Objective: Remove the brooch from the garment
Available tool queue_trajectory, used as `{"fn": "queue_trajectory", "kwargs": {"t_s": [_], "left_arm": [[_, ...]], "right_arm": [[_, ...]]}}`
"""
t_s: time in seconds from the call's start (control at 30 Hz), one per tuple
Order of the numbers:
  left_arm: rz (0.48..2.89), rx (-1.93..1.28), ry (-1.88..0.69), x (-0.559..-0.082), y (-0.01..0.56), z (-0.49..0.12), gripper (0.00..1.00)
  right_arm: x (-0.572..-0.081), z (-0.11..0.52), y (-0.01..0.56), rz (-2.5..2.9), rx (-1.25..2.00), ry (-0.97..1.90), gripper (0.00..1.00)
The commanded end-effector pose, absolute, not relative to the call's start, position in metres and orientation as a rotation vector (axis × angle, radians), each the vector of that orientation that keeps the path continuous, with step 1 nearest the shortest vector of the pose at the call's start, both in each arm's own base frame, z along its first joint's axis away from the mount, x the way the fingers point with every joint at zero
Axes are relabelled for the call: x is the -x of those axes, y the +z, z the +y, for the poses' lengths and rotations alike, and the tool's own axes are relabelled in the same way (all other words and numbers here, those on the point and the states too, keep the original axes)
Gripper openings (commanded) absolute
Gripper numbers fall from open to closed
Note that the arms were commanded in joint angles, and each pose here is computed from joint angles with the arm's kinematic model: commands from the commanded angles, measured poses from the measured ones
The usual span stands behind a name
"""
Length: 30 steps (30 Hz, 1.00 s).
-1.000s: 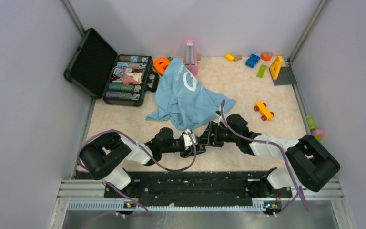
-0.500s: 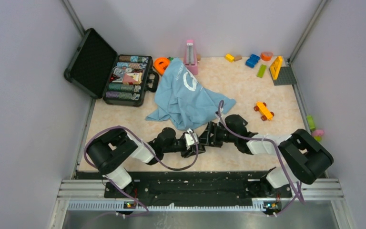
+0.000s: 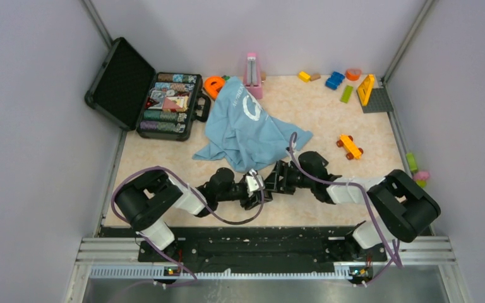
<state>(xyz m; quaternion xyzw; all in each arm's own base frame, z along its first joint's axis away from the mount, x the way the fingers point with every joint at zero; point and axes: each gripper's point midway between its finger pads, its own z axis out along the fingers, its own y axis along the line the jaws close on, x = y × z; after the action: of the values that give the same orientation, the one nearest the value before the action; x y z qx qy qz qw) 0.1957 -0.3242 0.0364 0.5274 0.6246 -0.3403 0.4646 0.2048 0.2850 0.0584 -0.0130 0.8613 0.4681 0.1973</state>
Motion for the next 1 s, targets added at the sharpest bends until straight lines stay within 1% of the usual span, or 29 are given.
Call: {"fn": "queue_trajectory", "kwargs": {"t_s": [0.0,0.1,0.13,0.17,0.2,0.43,0.73,0.97], "left_arm": [[1.487,-1.297,-0.856,-0.199,0.048,-0.334,0.62],[1.487,-1.289,-0.851,-0.2,0.049,-0.334,0.64],[1.483,-1.288,-0.852,-0.199,0.05,-0.334,0.83],[1.482,-1.287,-0.854,-0.199,0.051,-0.334,0.93],[1.481,-1.287,-0.856,-0.199,0.051,-0.334,0.95],[1.438,-1.242,-0.852,-0.2,0.073,-0.332,0.97],[1.452,-1.197,-0.743,-0.208,0.091,-0.315,0.99],[1.489,-1.171,-0.778,-0.196,0.098,-0.305,0.99]], "right_arm": [[-0.216,0.291,0.072,2.34,0.078,1.339,0.41],[-0.216,0.291,0.072,2.34,0.076,1.338,0.41],[-0.216,0.291,0.072,2.34,0.076,1.338,0.41],[-0.216,0.291,0.072,2.34,0.076,1.338,0.41],[-0.216,0.291,0.072,2.341,0.075,1.338,0.41],[-0.22,0.286,0.069,2.356,0.058,1.299,0.41],[-0.222,0.276,0.062,2.405,0.058,1.222,0.41],[-0.226,0.268,0.062,2.42,0.048,1.167,0.41]]}}
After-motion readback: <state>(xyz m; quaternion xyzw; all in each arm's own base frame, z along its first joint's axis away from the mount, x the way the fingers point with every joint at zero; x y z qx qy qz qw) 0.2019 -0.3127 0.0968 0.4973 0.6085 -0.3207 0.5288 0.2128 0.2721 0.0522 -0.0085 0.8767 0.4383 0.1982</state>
